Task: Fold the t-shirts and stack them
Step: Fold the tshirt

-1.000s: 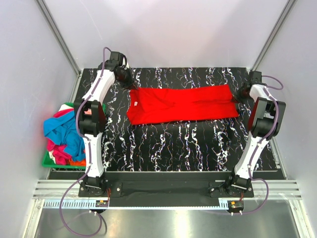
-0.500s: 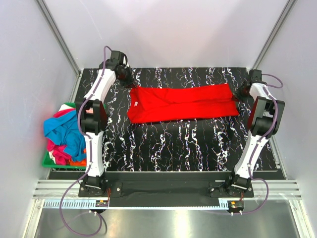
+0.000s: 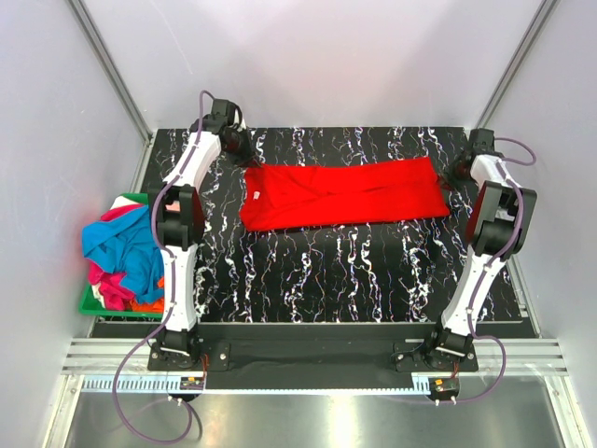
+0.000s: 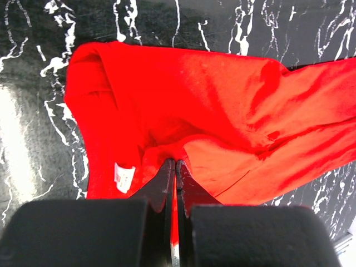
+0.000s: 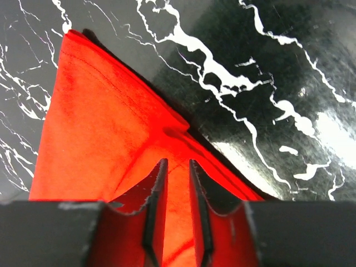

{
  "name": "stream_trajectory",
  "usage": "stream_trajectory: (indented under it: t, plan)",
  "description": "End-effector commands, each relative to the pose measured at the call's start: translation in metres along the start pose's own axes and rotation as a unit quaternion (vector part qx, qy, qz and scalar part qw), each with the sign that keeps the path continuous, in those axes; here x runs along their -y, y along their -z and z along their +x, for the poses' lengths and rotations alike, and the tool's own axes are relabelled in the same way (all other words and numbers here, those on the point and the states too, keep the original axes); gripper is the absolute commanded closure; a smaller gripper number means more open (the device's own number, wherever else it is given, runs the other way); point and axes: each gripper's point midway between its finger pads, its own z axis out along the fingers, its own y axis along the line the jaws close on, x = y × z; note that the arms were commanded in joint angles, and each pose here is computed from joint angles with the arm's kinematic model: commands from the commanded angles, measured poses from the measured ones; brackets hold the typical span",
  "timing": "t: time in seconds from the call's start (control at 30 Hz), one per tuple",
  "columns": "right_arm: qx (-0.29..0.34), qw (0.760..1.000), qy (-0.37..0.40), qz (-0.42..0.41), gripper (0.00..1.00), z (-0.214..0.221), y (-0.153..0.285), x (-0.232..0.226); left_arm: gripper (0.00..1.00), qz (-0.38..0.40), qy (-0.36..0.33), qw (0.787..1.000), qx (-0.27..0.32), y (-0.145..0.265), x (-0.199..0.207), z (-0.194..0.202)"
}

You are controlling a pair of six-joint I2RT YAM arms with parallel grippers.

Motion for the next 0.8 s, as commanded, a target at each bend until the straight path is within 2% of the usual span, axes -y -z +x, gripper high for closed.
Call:
stream_trajectory:
  t: [0.0,0.3,0.37,0.53,0.57,0.77]
  plan:
    - [0.048,0.999,-0.011,-0.025,0.70,-0.024,0.040,-0.021,1.00,0.054,-0.023,0.997,0.040,0.017,0.027,-0.027]
    - [0.035,0.998,0.031,-0.046,0.58,0.022,0.067,-0.056,1.00,0.093,-0.010,0.995,0.032,0.019,0.041,-0.025]
    - [0.018,0.996,0.047,-0.068,0.57,0.054,0.072,-0.082,1.00,0.102,-0.008,0.994,0.031,0.017,0.044,-0.025]
    - [-0.021,0.990,0.010,-0.138,0.58,0.129,0.096,-0.149,1.00,0.146,-0.011,0.988,0.041,0.015,0.059,-0.032]
    - [-0.027,0.986,0.024,-0.162,0.58,0.155,0.102,-0.170,1.00,0.152,-0.009,0.987,0.042,0.014,0.061,-0.033]
    - [-0.039,0.966,0.079,-0.243,0.58,0.219,0.115,-0.237,1.00,0.204,-0.024,0.977,0.052,0.011,0.078,-0.041]
